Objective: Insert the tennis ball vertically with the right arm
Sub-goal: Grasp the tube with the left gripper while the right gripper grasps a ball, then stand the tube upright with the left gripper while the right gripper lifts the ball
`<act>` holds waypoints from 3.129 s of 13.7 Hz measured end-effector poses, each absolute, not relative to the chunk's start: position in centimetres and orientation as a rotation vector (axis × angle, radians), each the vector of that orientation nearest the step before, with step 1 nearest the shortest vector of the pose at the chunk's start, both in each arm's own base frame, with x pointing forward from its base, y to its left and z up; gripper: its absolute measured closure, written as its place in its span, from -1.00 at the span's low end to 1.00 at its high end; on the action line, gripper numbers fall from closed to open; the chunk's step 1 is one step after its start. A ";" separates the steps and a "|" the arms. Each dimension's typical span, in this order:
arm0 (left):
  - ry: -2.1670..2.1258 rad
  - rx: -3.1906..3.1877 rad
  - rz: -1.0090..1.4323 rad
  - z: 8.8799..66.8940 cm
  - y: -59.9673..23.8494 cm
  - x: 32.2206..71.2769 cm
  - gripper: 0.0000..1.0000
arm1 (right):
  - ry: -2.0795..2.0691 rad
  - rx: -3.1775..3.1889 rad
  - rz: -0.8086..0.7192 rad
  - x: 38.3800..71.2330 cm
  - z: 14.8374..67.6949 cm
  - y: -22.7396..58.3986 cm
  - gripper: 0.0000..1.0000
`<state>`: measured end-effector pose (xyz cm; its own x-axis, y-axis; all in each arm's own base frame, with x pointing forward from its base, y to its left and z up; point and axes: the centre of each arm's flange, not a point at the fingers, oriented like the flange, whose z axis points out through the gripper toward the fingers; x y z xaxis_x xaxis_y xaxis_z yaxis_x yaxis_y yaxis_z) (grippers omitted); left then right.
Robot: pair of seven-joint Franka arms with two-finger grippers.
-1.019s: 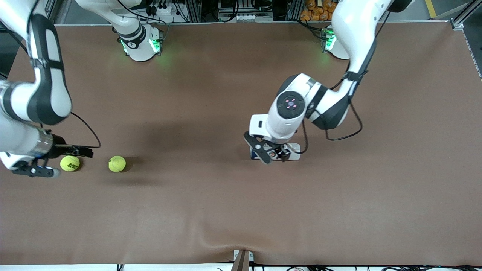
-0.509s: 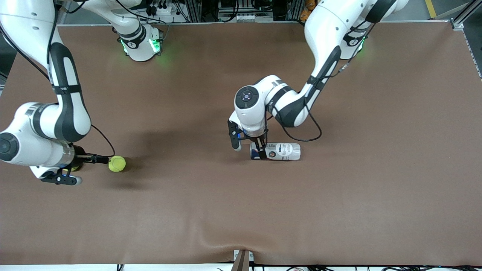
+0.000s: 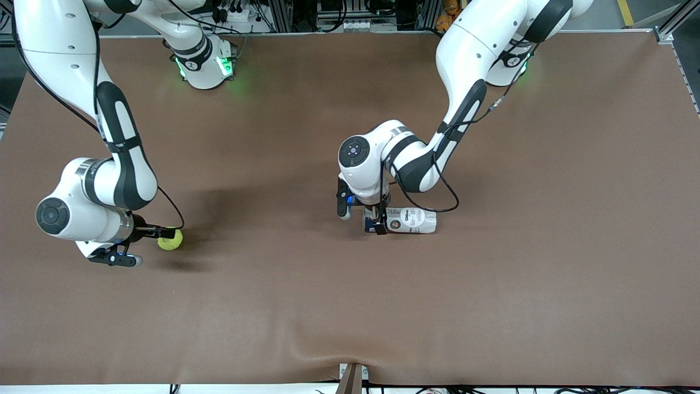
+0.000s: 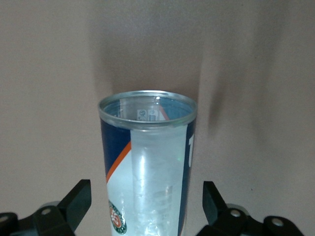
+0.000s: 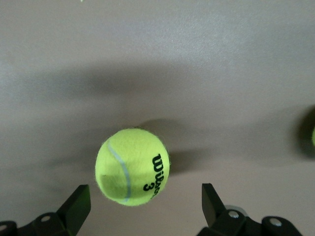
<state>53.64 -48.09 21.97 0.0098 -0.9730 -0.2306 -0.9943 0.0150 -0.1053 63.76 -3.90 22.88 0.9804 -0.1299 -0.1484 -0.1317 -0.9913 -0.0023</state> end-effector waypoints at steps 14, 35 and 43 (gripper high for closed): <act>2.060 -1.993 0.269 19.6 -45.8 54.3 -1.00 | 0.168 -3.133 0.228 63.8 20.0 -2.4 -0.63; 1.995 -2.019 0.293 17.9 -43.9 55.9 -0.55 | 0.114 -3.048 0.192 63.2 52.2 -5.4 -0.33; 2.001 -2.274 -0.305 29.1 -51.4 56.9 -0.56 | 0.102 -3.142 0.127 61.0 60.7 -5.8 -0.33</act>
<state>56.91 -51.40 29.10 0.1181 -0.9894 0.0849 -0.9698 -0.1333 -0.2041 60.98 -5.79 60.66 0.9946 -0.0649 -0.0807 -0.0645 -0.9979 0.0073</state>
